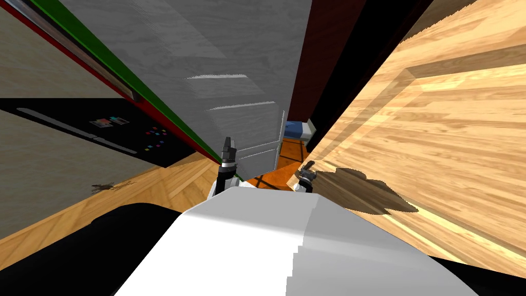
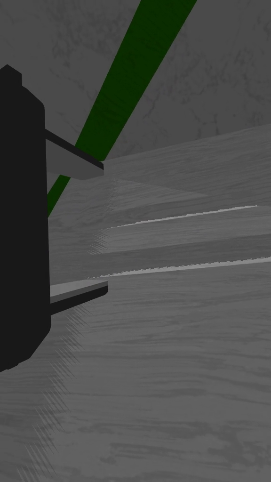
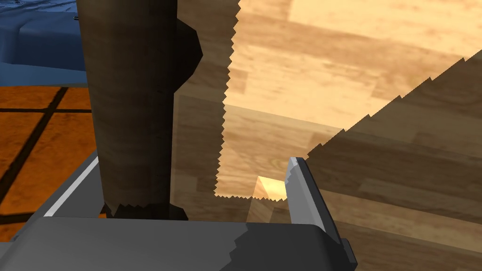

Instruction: Push the door open

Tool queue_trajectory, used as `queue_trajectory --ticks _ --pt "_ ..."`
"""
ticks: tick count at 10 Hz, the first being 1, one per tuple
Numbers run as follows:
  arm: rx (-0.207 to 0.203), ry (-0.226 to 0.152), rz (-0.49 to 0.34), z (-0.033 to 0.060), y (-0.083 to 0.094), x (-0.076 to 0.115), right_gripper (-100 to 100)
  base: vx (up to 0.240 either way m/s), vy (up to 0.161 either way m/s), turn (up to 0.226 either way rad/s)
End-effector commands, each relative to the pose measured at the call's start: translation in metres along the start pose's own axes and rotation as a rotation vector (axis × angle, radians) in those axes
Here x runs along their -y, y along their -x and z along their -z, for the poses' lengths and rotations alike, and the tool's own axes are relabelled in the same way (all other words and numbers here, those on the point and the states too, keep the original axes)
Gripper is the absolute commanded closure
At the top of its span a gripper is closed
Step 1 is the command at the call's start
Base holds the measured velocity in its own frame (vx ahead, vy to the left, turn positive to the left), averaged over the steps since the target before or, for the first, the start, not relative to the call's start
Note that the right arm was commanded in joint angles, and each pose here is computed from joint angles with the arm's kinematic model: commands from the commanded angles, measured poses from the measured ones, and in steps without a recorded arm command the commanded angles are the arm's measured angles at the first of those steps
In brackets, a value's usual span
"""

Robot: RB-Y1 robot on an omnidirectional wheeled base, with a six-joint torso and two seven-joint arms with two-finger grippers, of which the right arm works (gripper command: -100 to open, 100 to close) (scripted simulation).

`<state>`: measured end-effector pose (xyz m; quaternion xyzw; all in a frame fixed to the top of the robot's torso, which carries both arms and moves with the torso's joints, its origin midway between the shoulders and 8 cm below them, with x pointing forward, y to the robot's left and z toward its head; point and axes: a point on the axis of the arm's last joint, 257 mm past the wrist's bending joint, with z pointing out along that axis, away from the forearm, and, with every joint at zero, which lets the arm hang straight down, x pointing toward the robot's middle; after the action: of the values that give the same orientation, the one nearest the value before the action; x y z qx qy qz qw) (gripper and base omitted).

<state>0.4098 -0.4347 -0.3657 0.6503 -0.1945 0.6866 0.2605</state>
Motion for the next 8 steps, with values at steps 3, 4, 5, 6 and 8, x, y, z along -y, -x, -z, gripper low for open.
queue_trajectory --ticks 3,4,5,6,8 --pt "-0.021 0.085 0.016 -0.0125 -0.003 -0.035 100 0.026 -0.011 0.064" --pt "-0.021 0.099 0.016 -0.0134 -0.003 -0.041 100 0.034 -0.016 0.062" --pt "-0.017 0.119 0.016 -0.015 -0.001 -0.048 100 0.045 -0.018 0.133" --pt "-0.016 0.138 0.015 -0.0159 -0.001 -0.056 100 0.04 -0.017 0.087" --pt "-0.012 0.165 0.015 -0.0172 0.0 -0.065 100 0.023 -0.007 0.059"
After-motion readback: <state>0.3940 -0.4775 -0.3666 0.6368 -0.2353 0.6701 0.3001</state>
